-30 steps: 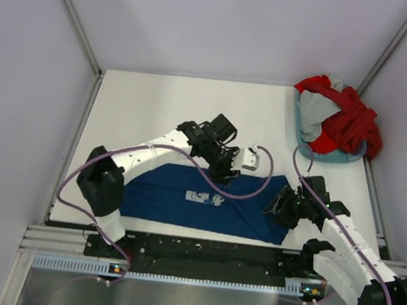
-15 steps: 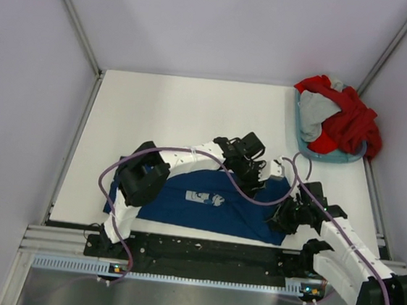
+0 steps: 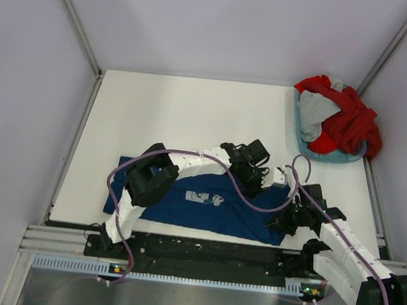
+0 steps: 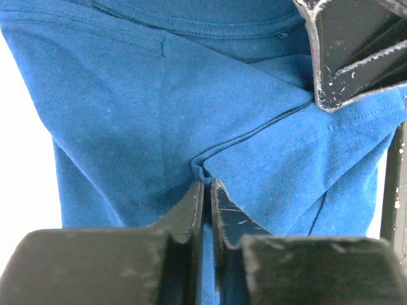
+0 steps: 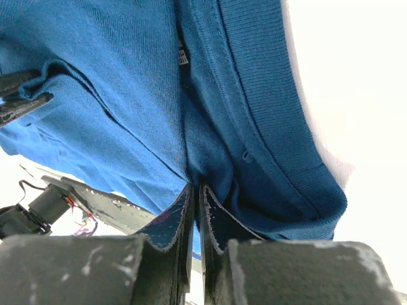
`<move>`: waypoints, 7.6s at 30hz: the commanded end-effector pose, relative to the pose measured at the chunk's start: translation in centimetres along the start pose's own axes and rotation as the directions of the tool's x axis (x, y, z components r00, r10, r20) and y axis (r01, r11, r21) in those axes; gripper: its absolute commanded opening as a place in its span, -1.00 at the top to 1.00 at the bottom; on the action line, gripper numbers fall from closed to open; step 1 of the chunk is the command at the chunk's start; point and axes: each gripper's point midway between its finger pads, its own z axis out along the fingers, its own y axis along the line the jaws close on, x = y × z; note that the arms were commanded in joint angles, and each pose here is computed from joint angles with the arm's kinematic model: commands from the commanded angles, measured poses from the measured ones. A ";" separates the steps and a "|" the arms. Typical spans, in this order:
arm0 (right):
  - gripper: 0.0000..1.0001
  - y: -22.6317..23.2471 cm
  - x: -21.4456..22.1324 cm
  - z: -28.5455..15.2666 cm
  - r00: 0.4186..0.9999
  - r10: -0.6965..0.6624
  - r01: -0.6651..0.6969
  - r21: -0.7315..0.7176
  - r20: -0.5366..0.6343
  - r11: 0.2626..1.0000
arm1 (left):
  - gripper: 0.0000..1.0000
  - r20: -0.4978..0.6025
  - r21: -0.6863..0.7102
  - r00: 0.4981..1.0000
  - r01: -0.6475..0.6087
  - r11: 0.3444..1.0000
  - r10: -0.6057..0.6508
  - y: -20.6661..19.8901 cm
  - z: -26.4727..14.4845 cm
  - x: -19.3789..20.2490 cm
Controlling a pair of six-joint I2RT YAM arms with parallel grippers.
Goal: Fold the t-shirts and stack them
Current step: Fold the other side of the tshirt into a rectangle, then rotate the tshirt 85 degrees, then grab the bottom of the folded rectangular tshirt with both arms
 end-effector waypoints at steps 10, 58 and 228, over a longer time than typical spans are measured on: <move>1.00 2.0 -0.4 -1.5 0.996 -0.085 0.085 -0.037 0.003 0.996 | 1.00 0.102 0.016 0.995 0.008 1.000 -0.010 -1.9 -5.5 -3.7; 0.19 2.7 0.6 -1.3 0.997 -0.063 0.063 0.013 -0.042 0.998 | 1.00 0.146 0.096 0.964 0.210 0.973 -0.222 -4.1 -6.9 1.9; -0.25 13.9 16.9 3.9 -0.669 -0.484 0.411 -0.263 0.564 -0.873 | -0.09 -0.243 0.037 0.911 -0.334 0.942 0.332 -12.1 -18.9 29.6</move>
